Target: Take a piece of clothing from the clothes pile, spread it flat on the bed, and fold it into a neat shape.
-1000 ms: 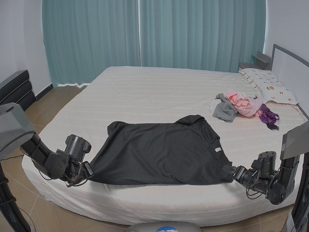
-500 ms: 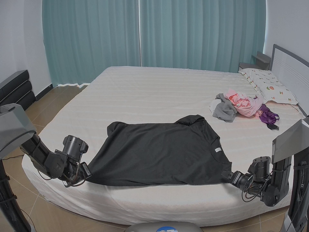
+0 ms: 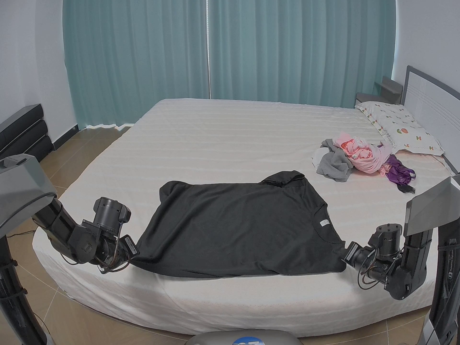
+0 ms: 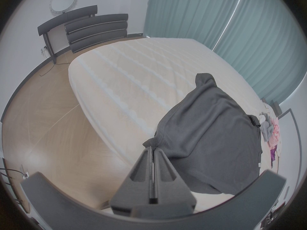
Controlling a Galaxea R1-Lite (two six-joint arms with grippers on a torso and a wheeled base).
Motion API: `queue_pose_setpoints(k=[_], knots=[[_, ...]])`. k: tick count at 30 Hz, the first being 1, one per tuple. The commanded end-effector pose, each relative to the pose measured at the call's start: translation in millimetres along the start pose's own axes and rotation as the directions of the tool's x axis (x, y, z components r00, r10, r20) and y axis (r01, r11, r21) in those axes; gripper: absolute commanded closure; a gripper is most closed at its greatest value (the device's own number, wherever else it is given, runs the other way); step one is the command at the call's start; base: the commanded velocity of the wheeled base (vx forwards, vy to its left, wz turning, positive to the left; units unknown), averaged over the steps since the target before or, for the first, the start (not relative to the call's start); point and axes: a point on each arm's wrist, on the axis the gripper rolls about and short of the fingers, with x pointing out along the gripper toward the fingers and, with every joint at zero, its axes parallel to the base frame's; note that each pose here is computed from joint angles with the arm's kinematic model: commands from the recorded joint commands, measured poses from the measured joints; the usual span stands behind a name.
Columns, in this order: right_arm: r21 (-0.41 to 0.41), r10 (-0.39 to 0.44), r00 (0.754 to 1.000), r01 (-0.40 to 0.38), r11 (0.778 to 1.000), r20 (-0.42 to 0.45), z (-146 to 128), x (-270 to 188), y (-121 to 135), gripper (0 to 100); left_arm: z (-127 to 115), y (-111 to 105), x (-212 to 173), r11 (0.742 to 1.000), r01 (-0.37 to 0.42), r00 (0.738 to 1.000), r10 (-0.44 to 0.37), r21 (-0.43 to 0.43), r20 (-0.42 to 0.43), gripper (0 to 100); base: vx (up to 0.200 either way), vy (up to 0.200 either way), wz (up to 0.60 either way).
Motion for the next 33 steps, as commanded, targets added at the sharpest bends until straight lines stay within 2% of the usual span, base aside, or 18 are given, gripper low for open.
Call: queue_pose_setpoints(k=[1,5,9,13,15,17,18,26,28,33], knots=[[0.012,0.052,0.995,-0.053,0.999,0.08,18.7,15.0,9.9,100,2.8,-2.9,9.0,0.999,0.022,1.0,-0.021,-0.025,0.022,100,0.0,0.0,0.0],[0.012,0.084,0.988,-0.087,0.996,0.133,36.1,31.3,20.0,100,4.7,-7.2,17.3,0.997,0.046,0.998,-0.042,-0.069,0.051,100,0.0,0.0,0.0],[0.018,0.079,0.987,-0.082,0.996,0.139,51.6,50.9,28.9,100,9.3,-9.8,17.3,0.993,0.061,0.996,-0.054,-0.103,0.067,100,0.0,0.0,0.0],[0.018,0.072,0.991,-0.075,0.997,0.111,50.1,49.4,28.7,100,9.8,-9.0,18.0,0.992,0.059,0.996,-0.052,-0.113,0.066,100,0.0,0.0,0.0],[0.015,0.076,0.995,-0.077,0.997,0.056,42.4,39.9,24.8,100,9.4,-8.5,17.6,0.992,0.058,0.997,-0.051,-0.112,0.065,100,0.0,0.0,0.0],[0.015,0.08,0.996,-0.08,0.997,0.041,40.5,37.6,23.5,100,9.4,-8.5,17.6,0.992,0.058,0.997,-0.051,-0.111,0.065,100,0.0,0.0,0.0],[0.015,0.073,0.997,-0.073,0.997,0.019,37.8,32.5,20.3,0,8.2,-7.9,17.2,0.993,0.055,0.997,-0.048,-0.109,0.062,100,0.0,0.0,0.0],[0.018,0.009,0.999,-0.008,1.0,-0.05,24.5,14.2,4.6,0,6.9,-7.6,15.8,0.993,0.057,0.997,-0.051,-0.106,0.058,100,0.0,0.0,0.0],[0.01,-0.007,0.994,0.008,1.0,-0.105,17.0,7.5,-4.7,0,6.4,-7.6,15.3,0.993,0.057,0.997,-0.051,-0.104,0.056,100,0.0,0.0,0.0],[-0.003,-0.024,0.988,0.024,1.0,-0.155,6.6,6.7,-12.9,0,5.4,-7.9,15.1,0.993,0.057,0.997,-0.052,-0.1,0.054,100,0.0,0.0,0.0]])
